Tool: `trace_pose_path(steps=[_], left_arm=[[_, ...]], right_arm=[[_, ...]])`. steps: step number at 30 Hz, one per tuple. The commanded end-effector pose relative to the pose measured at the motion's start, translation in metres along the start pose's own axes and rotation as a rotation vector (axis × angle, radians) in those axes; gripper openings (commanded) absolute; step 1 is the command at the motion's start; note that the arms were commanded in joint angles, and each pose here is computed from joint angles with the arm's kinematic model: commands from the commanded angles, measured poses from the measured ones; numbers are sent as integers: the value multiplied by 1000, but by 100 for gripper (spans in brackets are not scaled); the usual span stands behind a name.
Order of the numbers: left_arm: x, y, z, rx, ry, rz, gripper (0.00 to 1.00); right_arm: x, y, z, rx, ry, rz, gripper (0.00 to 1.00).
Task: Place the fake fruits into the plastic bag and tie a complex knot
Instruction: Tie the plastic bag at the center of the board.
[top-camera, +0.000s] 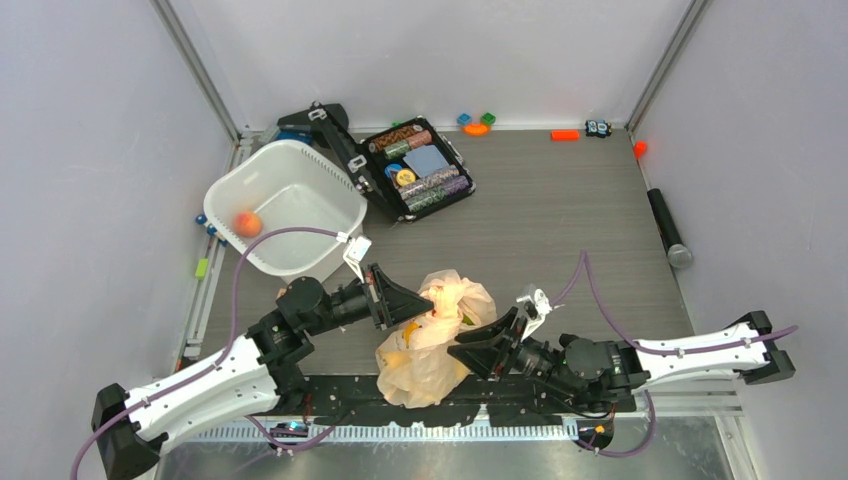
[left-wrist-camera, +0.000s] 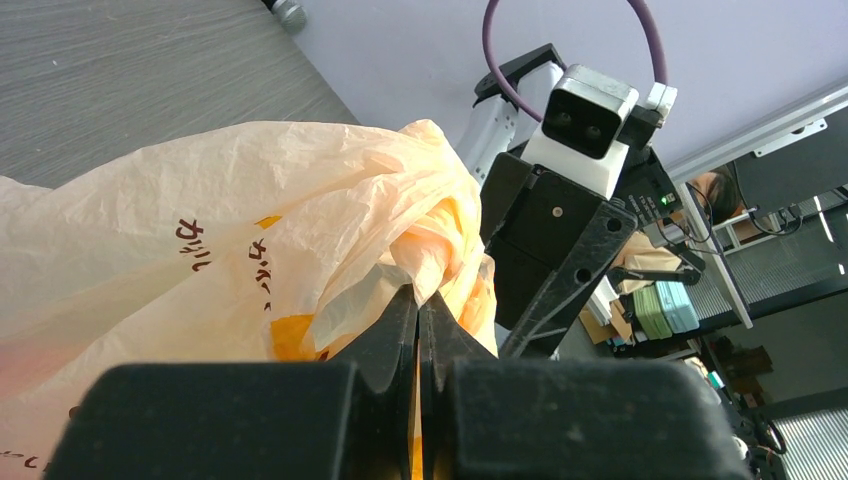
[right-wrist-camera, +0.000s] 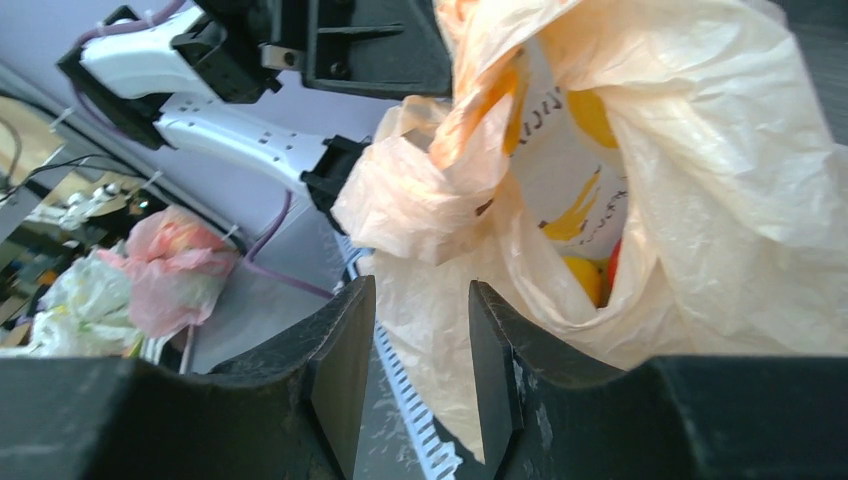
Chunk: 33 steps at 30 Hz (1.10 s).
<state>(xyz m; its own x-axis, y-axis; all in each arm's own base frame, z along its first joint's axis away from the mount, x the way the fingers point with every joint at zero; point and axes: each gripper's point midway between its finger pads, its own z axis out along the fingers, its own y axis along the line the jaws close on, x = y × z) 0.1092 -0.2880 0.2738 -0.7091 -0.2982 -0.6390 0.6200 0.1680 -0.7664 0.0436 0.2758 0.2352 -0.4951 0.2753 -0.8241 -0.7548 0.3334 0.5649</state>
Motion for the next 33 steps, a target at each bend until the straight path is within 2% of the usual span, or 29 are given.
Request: trace_pose_path(steps=[1, 25, 33], left_arm=[[-14, -15, -1, 41, -37, 17, 0], [-14, -16, 4, 49, -31, 17, 0], [-14, -16, 4, 52, -33, 16, 0]], right_arm=[[-22, -9, 9, 83, -122, -21, 46], [-19, -21, 27, 158, -210, -67, 43], [-22, -24, 31, 185, -240, -66, 47]])
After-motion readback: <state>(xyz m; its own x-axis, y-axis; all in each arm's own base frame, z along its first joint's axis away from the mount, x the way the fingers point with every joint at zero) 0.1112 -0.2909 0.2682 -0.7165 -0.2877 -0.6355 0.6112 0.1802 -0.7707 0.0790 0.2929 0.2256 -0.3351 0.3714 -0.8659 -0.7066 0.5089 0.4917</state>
